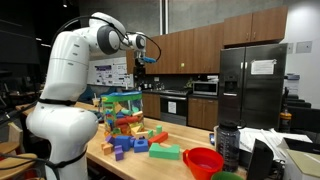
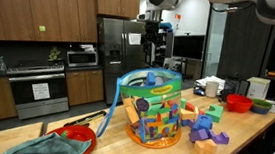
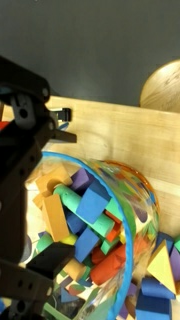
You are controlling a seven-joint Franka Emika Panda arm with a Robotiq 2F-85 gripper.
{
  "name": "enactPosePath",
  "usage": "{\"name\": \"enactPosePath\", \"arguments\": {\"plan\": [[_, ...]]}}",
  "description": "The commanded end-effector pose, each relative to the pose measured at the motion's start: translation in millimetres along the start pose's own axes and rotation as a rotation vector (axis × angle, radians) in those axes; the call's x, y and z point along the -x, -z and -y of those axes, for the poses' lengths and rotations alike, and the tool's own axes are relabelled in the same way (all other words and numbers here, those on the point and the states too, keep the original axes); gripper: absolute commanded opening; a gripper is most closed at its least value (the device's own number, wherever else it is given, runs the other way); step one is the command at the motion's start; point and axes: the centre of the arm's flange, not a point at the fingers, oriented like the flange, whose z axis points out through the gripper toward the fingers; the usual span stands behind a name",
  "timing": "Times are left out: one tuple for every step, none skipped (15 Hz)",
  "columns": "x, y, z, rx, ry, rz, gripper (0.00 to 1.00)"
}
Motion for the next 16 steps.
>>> {"name": "enactPosePath", "arguments": {"plan": [[10.4,5.6,31.5,-0.087,0.01,0.02,1.0],[9.8,4.5,35.2,-0.106,0.006,0.017,1.0],[7.5,3.2,38.5,-0.126,0.005,0.007,0.95],[4.2,0.1,41.3,-0.144,0.005,0.0,0.92],[-0.2,-3.1,44.2,-0.161,0.009,-0.007,0.86],[-3.9,-5.6,46.9,-0.177,0.014,-0.014,0.84],[-8.0,-9.8,49.0,-0.193,0.02,-0.025,0.91],[-13.4,-16.0,51.4,-0.21,0.026,-0.036,0.95],[-18.1,-22.5,54.1,-0.228,0.033,-0.045,0.96],[-22.6,-31.6,56.5,-0.245,0.04,-0.053,0.95],[-26.2,-38.3,58.2,-0.259,0.046,-0.057,1.0],[-29.3,-44.0,59.7,-0.27,0.051,-0.061,0.99],[-31.9,-50.6,60.6,-0.278,0.055,-0.067,1.0],[-34.0,-55.3,61.1,-0.286,0.058,-0.07,1.0],[-35.9,-58.7,61.0,-0.292,0.06,-0.074,1.0],[-37.2,-57.7,47.4,-0.297,0.055,-0.055,1.0]]}}
